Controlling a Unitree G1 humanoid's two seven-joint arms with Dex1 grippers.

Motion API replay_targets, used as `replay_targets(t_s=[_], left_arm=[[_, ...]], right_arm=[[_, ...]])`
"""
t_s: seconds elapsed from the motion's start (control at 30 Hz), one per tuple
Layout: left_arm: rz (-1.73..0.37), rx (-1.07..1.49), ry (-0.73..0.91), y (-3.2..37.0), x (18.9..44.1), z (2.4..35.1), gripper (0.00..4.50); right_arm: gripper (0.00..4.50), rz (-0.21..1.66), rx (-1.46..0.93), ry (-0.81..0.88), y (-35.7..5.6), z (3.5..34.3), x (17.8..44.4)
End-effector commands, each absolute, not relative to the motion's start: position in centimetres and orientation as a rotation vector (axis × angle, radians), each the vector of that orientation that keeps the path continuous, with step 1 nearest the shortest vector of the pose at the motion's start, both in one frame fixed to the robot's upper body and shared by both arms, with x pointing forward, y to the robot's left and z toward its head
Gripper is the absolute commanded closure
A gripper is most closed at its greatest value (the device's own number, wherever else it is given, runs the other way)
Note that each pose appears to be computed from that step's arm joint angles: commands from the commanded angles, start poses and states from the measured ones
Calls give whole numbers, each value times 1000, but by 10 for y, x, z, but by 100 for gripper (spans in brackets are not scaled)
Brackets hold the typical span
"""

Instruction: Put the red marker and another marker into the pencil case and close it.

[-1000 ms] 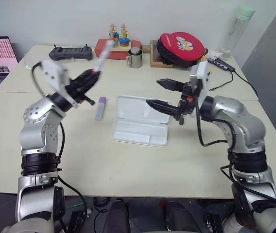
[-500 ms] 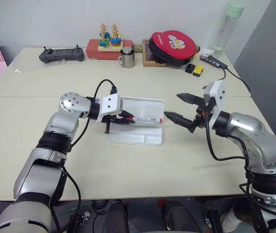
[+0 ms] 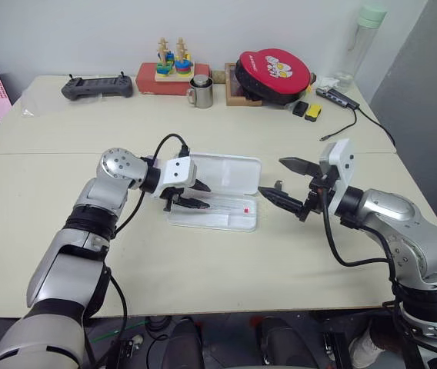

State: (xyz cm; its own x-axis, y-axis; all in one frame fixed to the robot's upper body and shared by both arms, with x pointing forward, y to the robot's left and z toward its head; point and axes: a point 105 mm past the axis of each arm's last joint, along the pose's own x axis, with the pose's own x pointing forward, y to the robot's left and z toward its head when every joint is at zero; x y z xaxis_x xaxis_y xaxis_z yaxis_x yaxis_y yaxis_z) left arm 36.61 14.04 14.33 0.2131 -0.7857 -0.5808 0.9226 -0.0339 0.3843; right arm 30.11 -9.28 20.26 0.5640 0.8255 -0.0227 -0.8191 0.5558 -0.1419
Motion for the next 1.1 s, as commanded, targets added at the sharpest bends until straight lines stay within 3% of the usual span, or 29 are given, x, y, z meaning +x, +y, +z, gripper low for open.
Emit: replay_targets(t_s=[0.03, 0.27, 0.43, 0.67, 0.73, 0.9, 1.1], left_arm=[[-1345, 658, 88, 138, 362, 180, 150], [-1149, 179, -155, 141, 351, 254, 4], [-621, -67, -263, 200, 379, 278, 1], [-200, -119, -84, 262, 391, 232, 1], [-193, -131, -50, 261, 390, 222, 1], [-159, -100, 212, 252, 392, 147, 1], [-163, -46, 326, 246, 395, 115, 1]], right_arm=[[0, 992, -162, -112, -89, 219, 299], [0, 1053, -114, -164, -74, 234, 300], [0, 1118, -101, -207, -54, 252, 310], [0, 1206, -123, -239, -32, 263, 314], [0, 1216, -129, -238, -30, 263, 316], [0, 1250, -147, -246, -25, 263, 312], [0, 1239, -152, -236, -30, 261, 312]])
